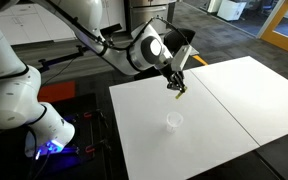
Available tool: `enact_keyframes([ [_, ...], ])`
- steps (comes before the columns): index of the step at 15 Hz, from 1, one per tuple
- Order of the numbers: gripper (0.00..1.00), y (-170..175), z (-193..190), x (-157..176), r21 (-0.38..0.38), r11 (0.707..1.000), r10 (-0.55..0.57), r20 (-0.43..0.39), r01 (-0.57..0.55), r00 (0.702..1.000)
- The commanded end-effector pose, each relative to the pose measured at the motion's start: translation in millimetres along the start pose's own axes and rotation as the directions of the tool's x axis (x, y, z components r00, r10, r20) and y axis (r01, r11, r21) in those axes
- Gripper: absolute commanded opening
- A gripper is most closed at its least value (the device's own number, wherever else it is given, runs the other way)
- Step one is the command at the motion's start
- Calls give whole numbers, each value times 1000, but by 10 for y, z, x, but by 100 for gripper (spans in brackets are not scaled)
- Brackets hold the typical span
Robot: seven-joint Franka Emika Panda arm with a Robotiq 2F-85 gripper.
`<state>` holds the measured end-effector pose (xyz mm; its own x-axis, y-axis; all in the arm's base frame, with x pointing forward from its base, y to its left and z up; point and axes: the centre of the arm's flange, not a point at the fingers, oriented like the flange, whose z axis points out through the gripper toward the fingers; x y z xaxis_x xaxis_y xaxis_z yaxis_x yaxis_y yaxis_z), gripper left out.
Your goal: Put the yellow marker inside the clear cup then take it out of the cup
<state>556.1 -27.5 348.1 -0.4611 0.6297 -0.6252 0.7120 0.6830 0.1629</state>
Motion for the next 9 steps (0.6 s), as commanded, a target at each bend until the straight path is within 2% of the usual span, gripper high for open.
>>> enact_keyframes([
  [1, 5, 255, 65, -112, -77, 994, -82, -112, 73, 990],
  [5, 5, 523, 229, 37, -113, 982, -174, -244, 150, 954],
  [9, 5, 773, 338, 194, -131, 965, -261, -370, 228, 892],
])
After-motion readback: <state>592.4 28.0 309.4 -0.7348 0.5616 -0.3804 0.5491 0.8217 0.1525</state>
